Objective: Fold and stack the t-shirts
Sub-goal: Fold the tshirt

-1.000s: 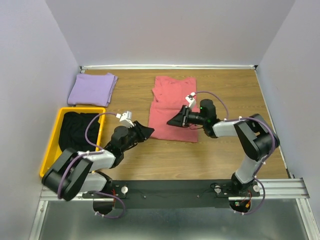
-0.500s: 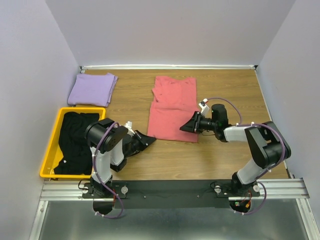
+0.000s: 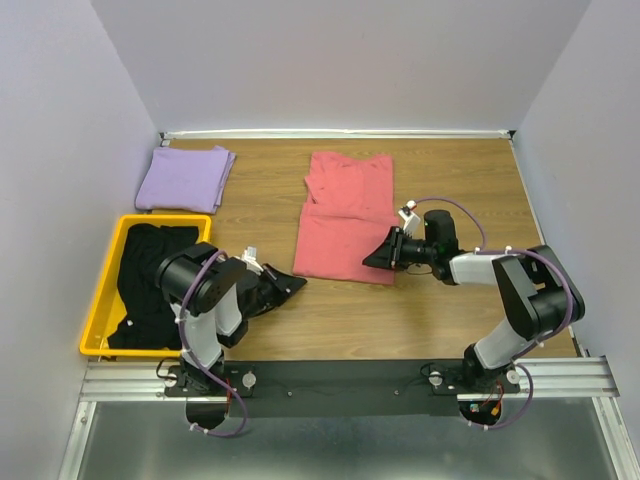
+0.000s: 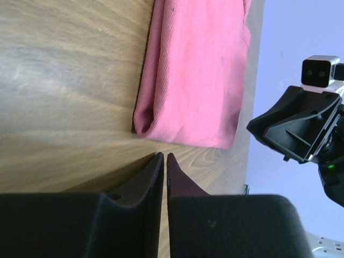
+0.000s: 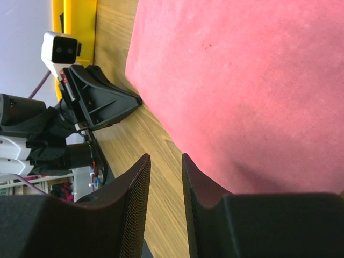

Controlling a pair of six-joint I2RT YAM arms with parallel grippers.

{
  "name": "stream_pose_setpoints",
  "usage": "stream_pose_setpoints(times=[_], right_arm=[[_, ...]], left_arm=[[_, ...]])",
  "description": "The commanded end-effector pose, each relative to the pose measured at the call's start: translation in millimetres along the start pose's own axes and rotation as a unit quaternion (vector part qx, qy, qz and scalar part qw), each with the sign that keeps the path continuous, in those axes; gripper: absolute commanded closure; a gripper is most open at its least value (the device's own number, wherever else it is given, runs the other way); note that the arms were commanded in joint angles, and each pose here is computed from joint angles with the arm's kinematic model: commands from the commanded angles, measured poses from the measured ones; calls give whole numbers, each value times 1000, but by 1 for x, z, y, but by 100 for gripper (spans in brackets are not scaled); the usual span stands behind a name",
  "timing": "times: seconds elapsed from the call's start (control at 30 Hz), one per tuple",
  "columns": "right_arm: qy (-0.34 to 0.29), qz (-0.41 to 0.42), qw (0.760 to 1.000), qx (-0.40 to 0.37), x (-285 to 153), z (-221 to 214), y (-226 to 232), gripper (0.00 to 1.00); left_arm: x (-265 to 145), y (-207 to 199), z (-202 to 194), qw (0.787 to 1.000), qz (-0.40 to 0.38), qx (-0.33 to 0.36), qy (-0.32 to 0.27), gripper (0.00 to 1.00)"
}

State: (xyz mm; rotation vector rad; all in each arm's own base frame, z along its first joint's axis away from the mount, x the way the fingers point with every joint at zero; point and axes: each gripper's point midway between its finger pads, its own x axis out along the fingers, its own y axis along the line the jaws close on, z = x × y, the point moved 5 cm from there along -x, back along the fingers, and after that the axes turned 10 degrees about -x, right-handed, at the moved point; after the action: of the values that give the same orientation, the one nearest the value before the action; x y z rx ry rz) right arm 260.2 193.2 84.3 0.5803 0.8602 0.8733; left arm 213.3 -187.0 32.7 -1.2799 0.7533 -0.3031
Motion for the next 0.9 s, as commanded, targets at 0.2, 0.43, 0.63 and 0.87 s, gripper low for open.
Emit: stream_pose_setpoints(times=[0.2, 0.43, 0.63, 0.87], right_arm=[[-4, -15, 1000, -21, -5, 11, 0, 63], [-2, -23, 1000, -20, -9, 8, -3, 63], [0, -43, 999, -20, -14, 3, -10, 63], [3, -63, 998, -10, -18, -6, -20, 63]], left_arm=[[-11, -106, 28, 970, -210, 93, -84, 87], [14, -103, 31, 973, -202, 84, -66, 88], [19, -75, 36, 980, -176, 67, -70, 90], [18, -60, 42, 983, -155, 59, -78, 90]])
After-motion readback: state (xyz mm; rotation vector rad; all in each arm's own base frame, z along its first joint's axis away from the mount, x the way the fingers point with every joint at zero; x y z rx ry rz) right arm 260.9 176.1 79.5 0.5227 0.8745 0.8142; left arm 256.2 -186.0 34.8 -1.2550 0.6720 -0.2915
